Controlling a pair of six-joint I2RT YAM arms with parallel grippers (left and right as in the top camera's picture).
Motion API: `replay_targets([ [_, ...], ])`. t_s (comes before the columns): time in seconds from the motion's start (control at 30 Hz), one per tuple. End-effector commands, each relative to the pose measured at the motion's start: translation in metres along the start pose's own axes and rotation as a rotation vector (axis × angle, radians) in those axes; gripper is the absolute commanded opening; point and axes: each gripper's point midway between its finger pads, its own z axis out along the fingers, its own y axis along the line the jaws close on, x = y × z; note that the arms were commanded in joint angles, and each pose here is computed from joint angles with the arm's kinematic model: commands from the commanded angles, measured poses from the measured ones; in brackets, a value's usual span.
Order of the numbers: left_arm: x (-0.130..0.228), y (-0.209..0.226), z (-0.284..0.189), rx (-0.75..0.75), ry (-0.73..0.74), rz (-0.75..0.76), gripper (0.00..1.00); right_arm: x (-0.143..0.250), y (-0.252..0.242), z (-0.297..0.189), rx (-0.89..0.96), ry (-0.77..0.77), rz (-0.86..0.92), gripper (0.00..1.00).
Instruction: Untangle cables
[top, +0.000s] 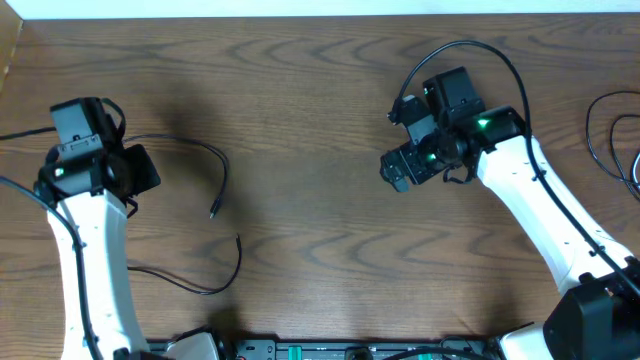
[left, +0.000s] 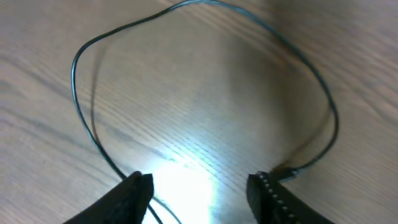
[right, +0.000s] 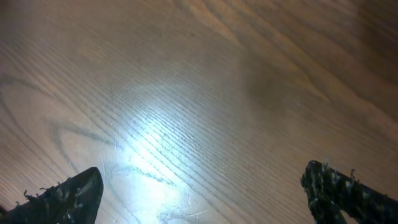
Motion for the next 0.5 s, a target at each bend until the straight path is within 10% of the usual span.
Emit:
replay_targets([
  [0.0, 0.000, 0.016, 0.010, -0.058, 0.032, -0.022, 0.58, 0.006, 0.000, 0.005, 0.007, 0.030, -0.014, 0.99],
  [0.47, 0.026, 0.090, 0.072, -0.041, 0.226, -0.326, 0.54, 0.026, 0.001, 0.006, 0.004, 0.104, 0.003, 0.99],
])
